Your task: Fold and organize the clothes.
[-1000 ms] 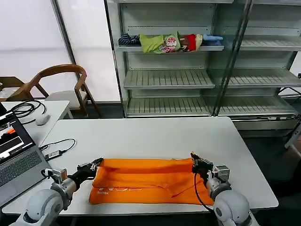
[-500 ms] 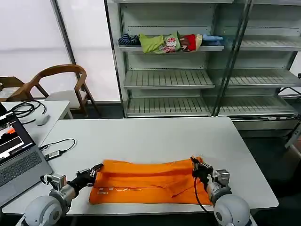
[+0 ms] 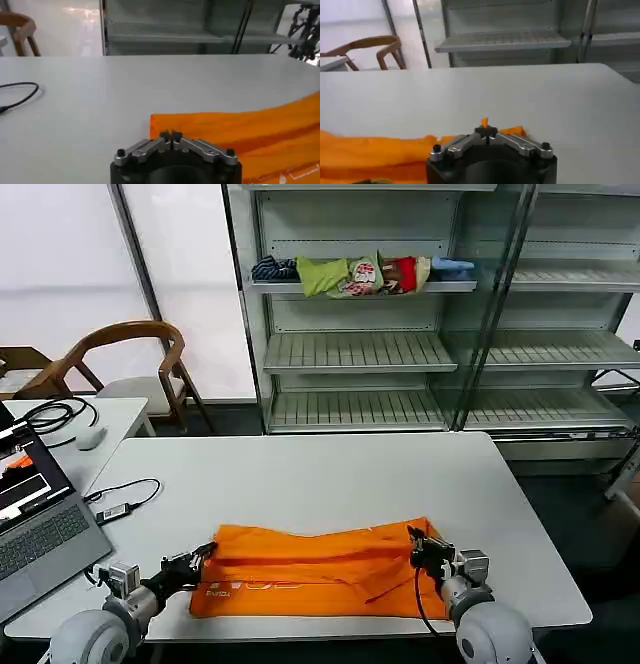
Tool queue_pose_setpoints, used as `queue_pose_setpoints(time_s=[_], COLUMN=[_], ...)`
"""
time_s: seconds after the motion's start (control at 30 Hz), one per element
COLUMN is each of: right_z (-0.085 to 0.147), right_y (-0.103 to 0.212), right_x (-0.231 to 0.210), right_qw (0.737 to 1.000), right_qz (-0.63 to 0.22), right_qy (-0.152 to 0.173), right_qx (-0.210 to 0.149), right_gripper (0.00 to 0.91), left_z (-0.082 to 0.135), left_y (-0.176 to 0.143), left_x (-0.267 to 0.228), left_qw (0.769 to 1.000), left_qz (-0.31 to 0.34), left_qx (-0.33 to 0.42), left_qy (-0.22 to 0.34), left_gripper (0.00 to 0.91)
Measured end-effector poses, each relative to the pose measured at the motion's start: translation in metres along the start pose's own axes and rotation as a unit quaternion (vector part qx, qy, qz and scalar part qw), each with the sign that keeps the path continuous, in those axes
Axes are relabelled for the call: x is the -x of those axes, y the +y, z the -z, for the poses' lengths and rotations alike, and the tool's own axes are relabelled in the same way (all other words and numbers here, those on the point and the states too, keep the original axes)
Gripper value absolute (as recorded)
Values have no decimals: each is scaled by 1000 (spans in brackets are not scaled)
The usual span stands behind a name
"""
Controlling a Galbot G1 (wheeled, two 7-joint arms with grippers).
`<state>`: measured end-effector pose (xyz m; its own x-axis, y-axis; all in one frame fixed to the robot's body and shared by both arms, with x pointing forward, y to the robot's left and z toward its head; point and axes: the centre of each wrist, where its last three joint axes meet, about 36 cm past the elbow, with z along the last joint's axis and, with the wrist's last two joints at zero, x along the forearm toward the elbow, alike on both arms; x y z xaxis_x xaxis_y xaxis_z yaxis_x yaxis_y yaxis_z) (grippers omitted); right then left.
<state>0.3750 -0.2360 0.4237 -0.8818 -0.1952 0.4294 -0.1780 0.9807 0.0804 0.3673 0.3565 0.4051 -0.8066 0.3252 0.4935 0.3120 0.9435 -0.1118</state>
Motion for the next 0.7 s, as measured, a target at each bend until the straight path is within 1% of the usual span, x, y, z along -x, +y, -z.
queue_pose_setpoints(time_s=[0.07,0.13,0.17,0.2,0.23,0.43,0.7], right_z=[-1,-3,-4,-4,-5,-7,-5], right_y=[1,1,2,2,2,0,-4], right_x=[1,1,0,0,0,-4,-14], right_qw=[1000,1000,1000,1000,1000,1000,1000], right_qz=[1,2,2,2,1,-6,-17], right_qy=[2,3,4,5,6,7,-3], right_qx=[-1,-2,-3,-5,-7,-15,-23], right_gripper=[0,0,232,736,907,907,907], left_z=[0,0,0,0,0,-3,9], left_y=[0,1,1,1,1,-4,-3], left_x=[-1,-2,-2,-3,-3,-4,-7], left_qw=[1000,1000,1000,1000,1000,1000,1000], left_qz=[1,2,2,3,3,3,13], left_qx=[1,2,3,4,5,9,17], left_qy=[1,2,2,3,4,13,-1], left_gripper=[30,50,907,907,907,907,907])
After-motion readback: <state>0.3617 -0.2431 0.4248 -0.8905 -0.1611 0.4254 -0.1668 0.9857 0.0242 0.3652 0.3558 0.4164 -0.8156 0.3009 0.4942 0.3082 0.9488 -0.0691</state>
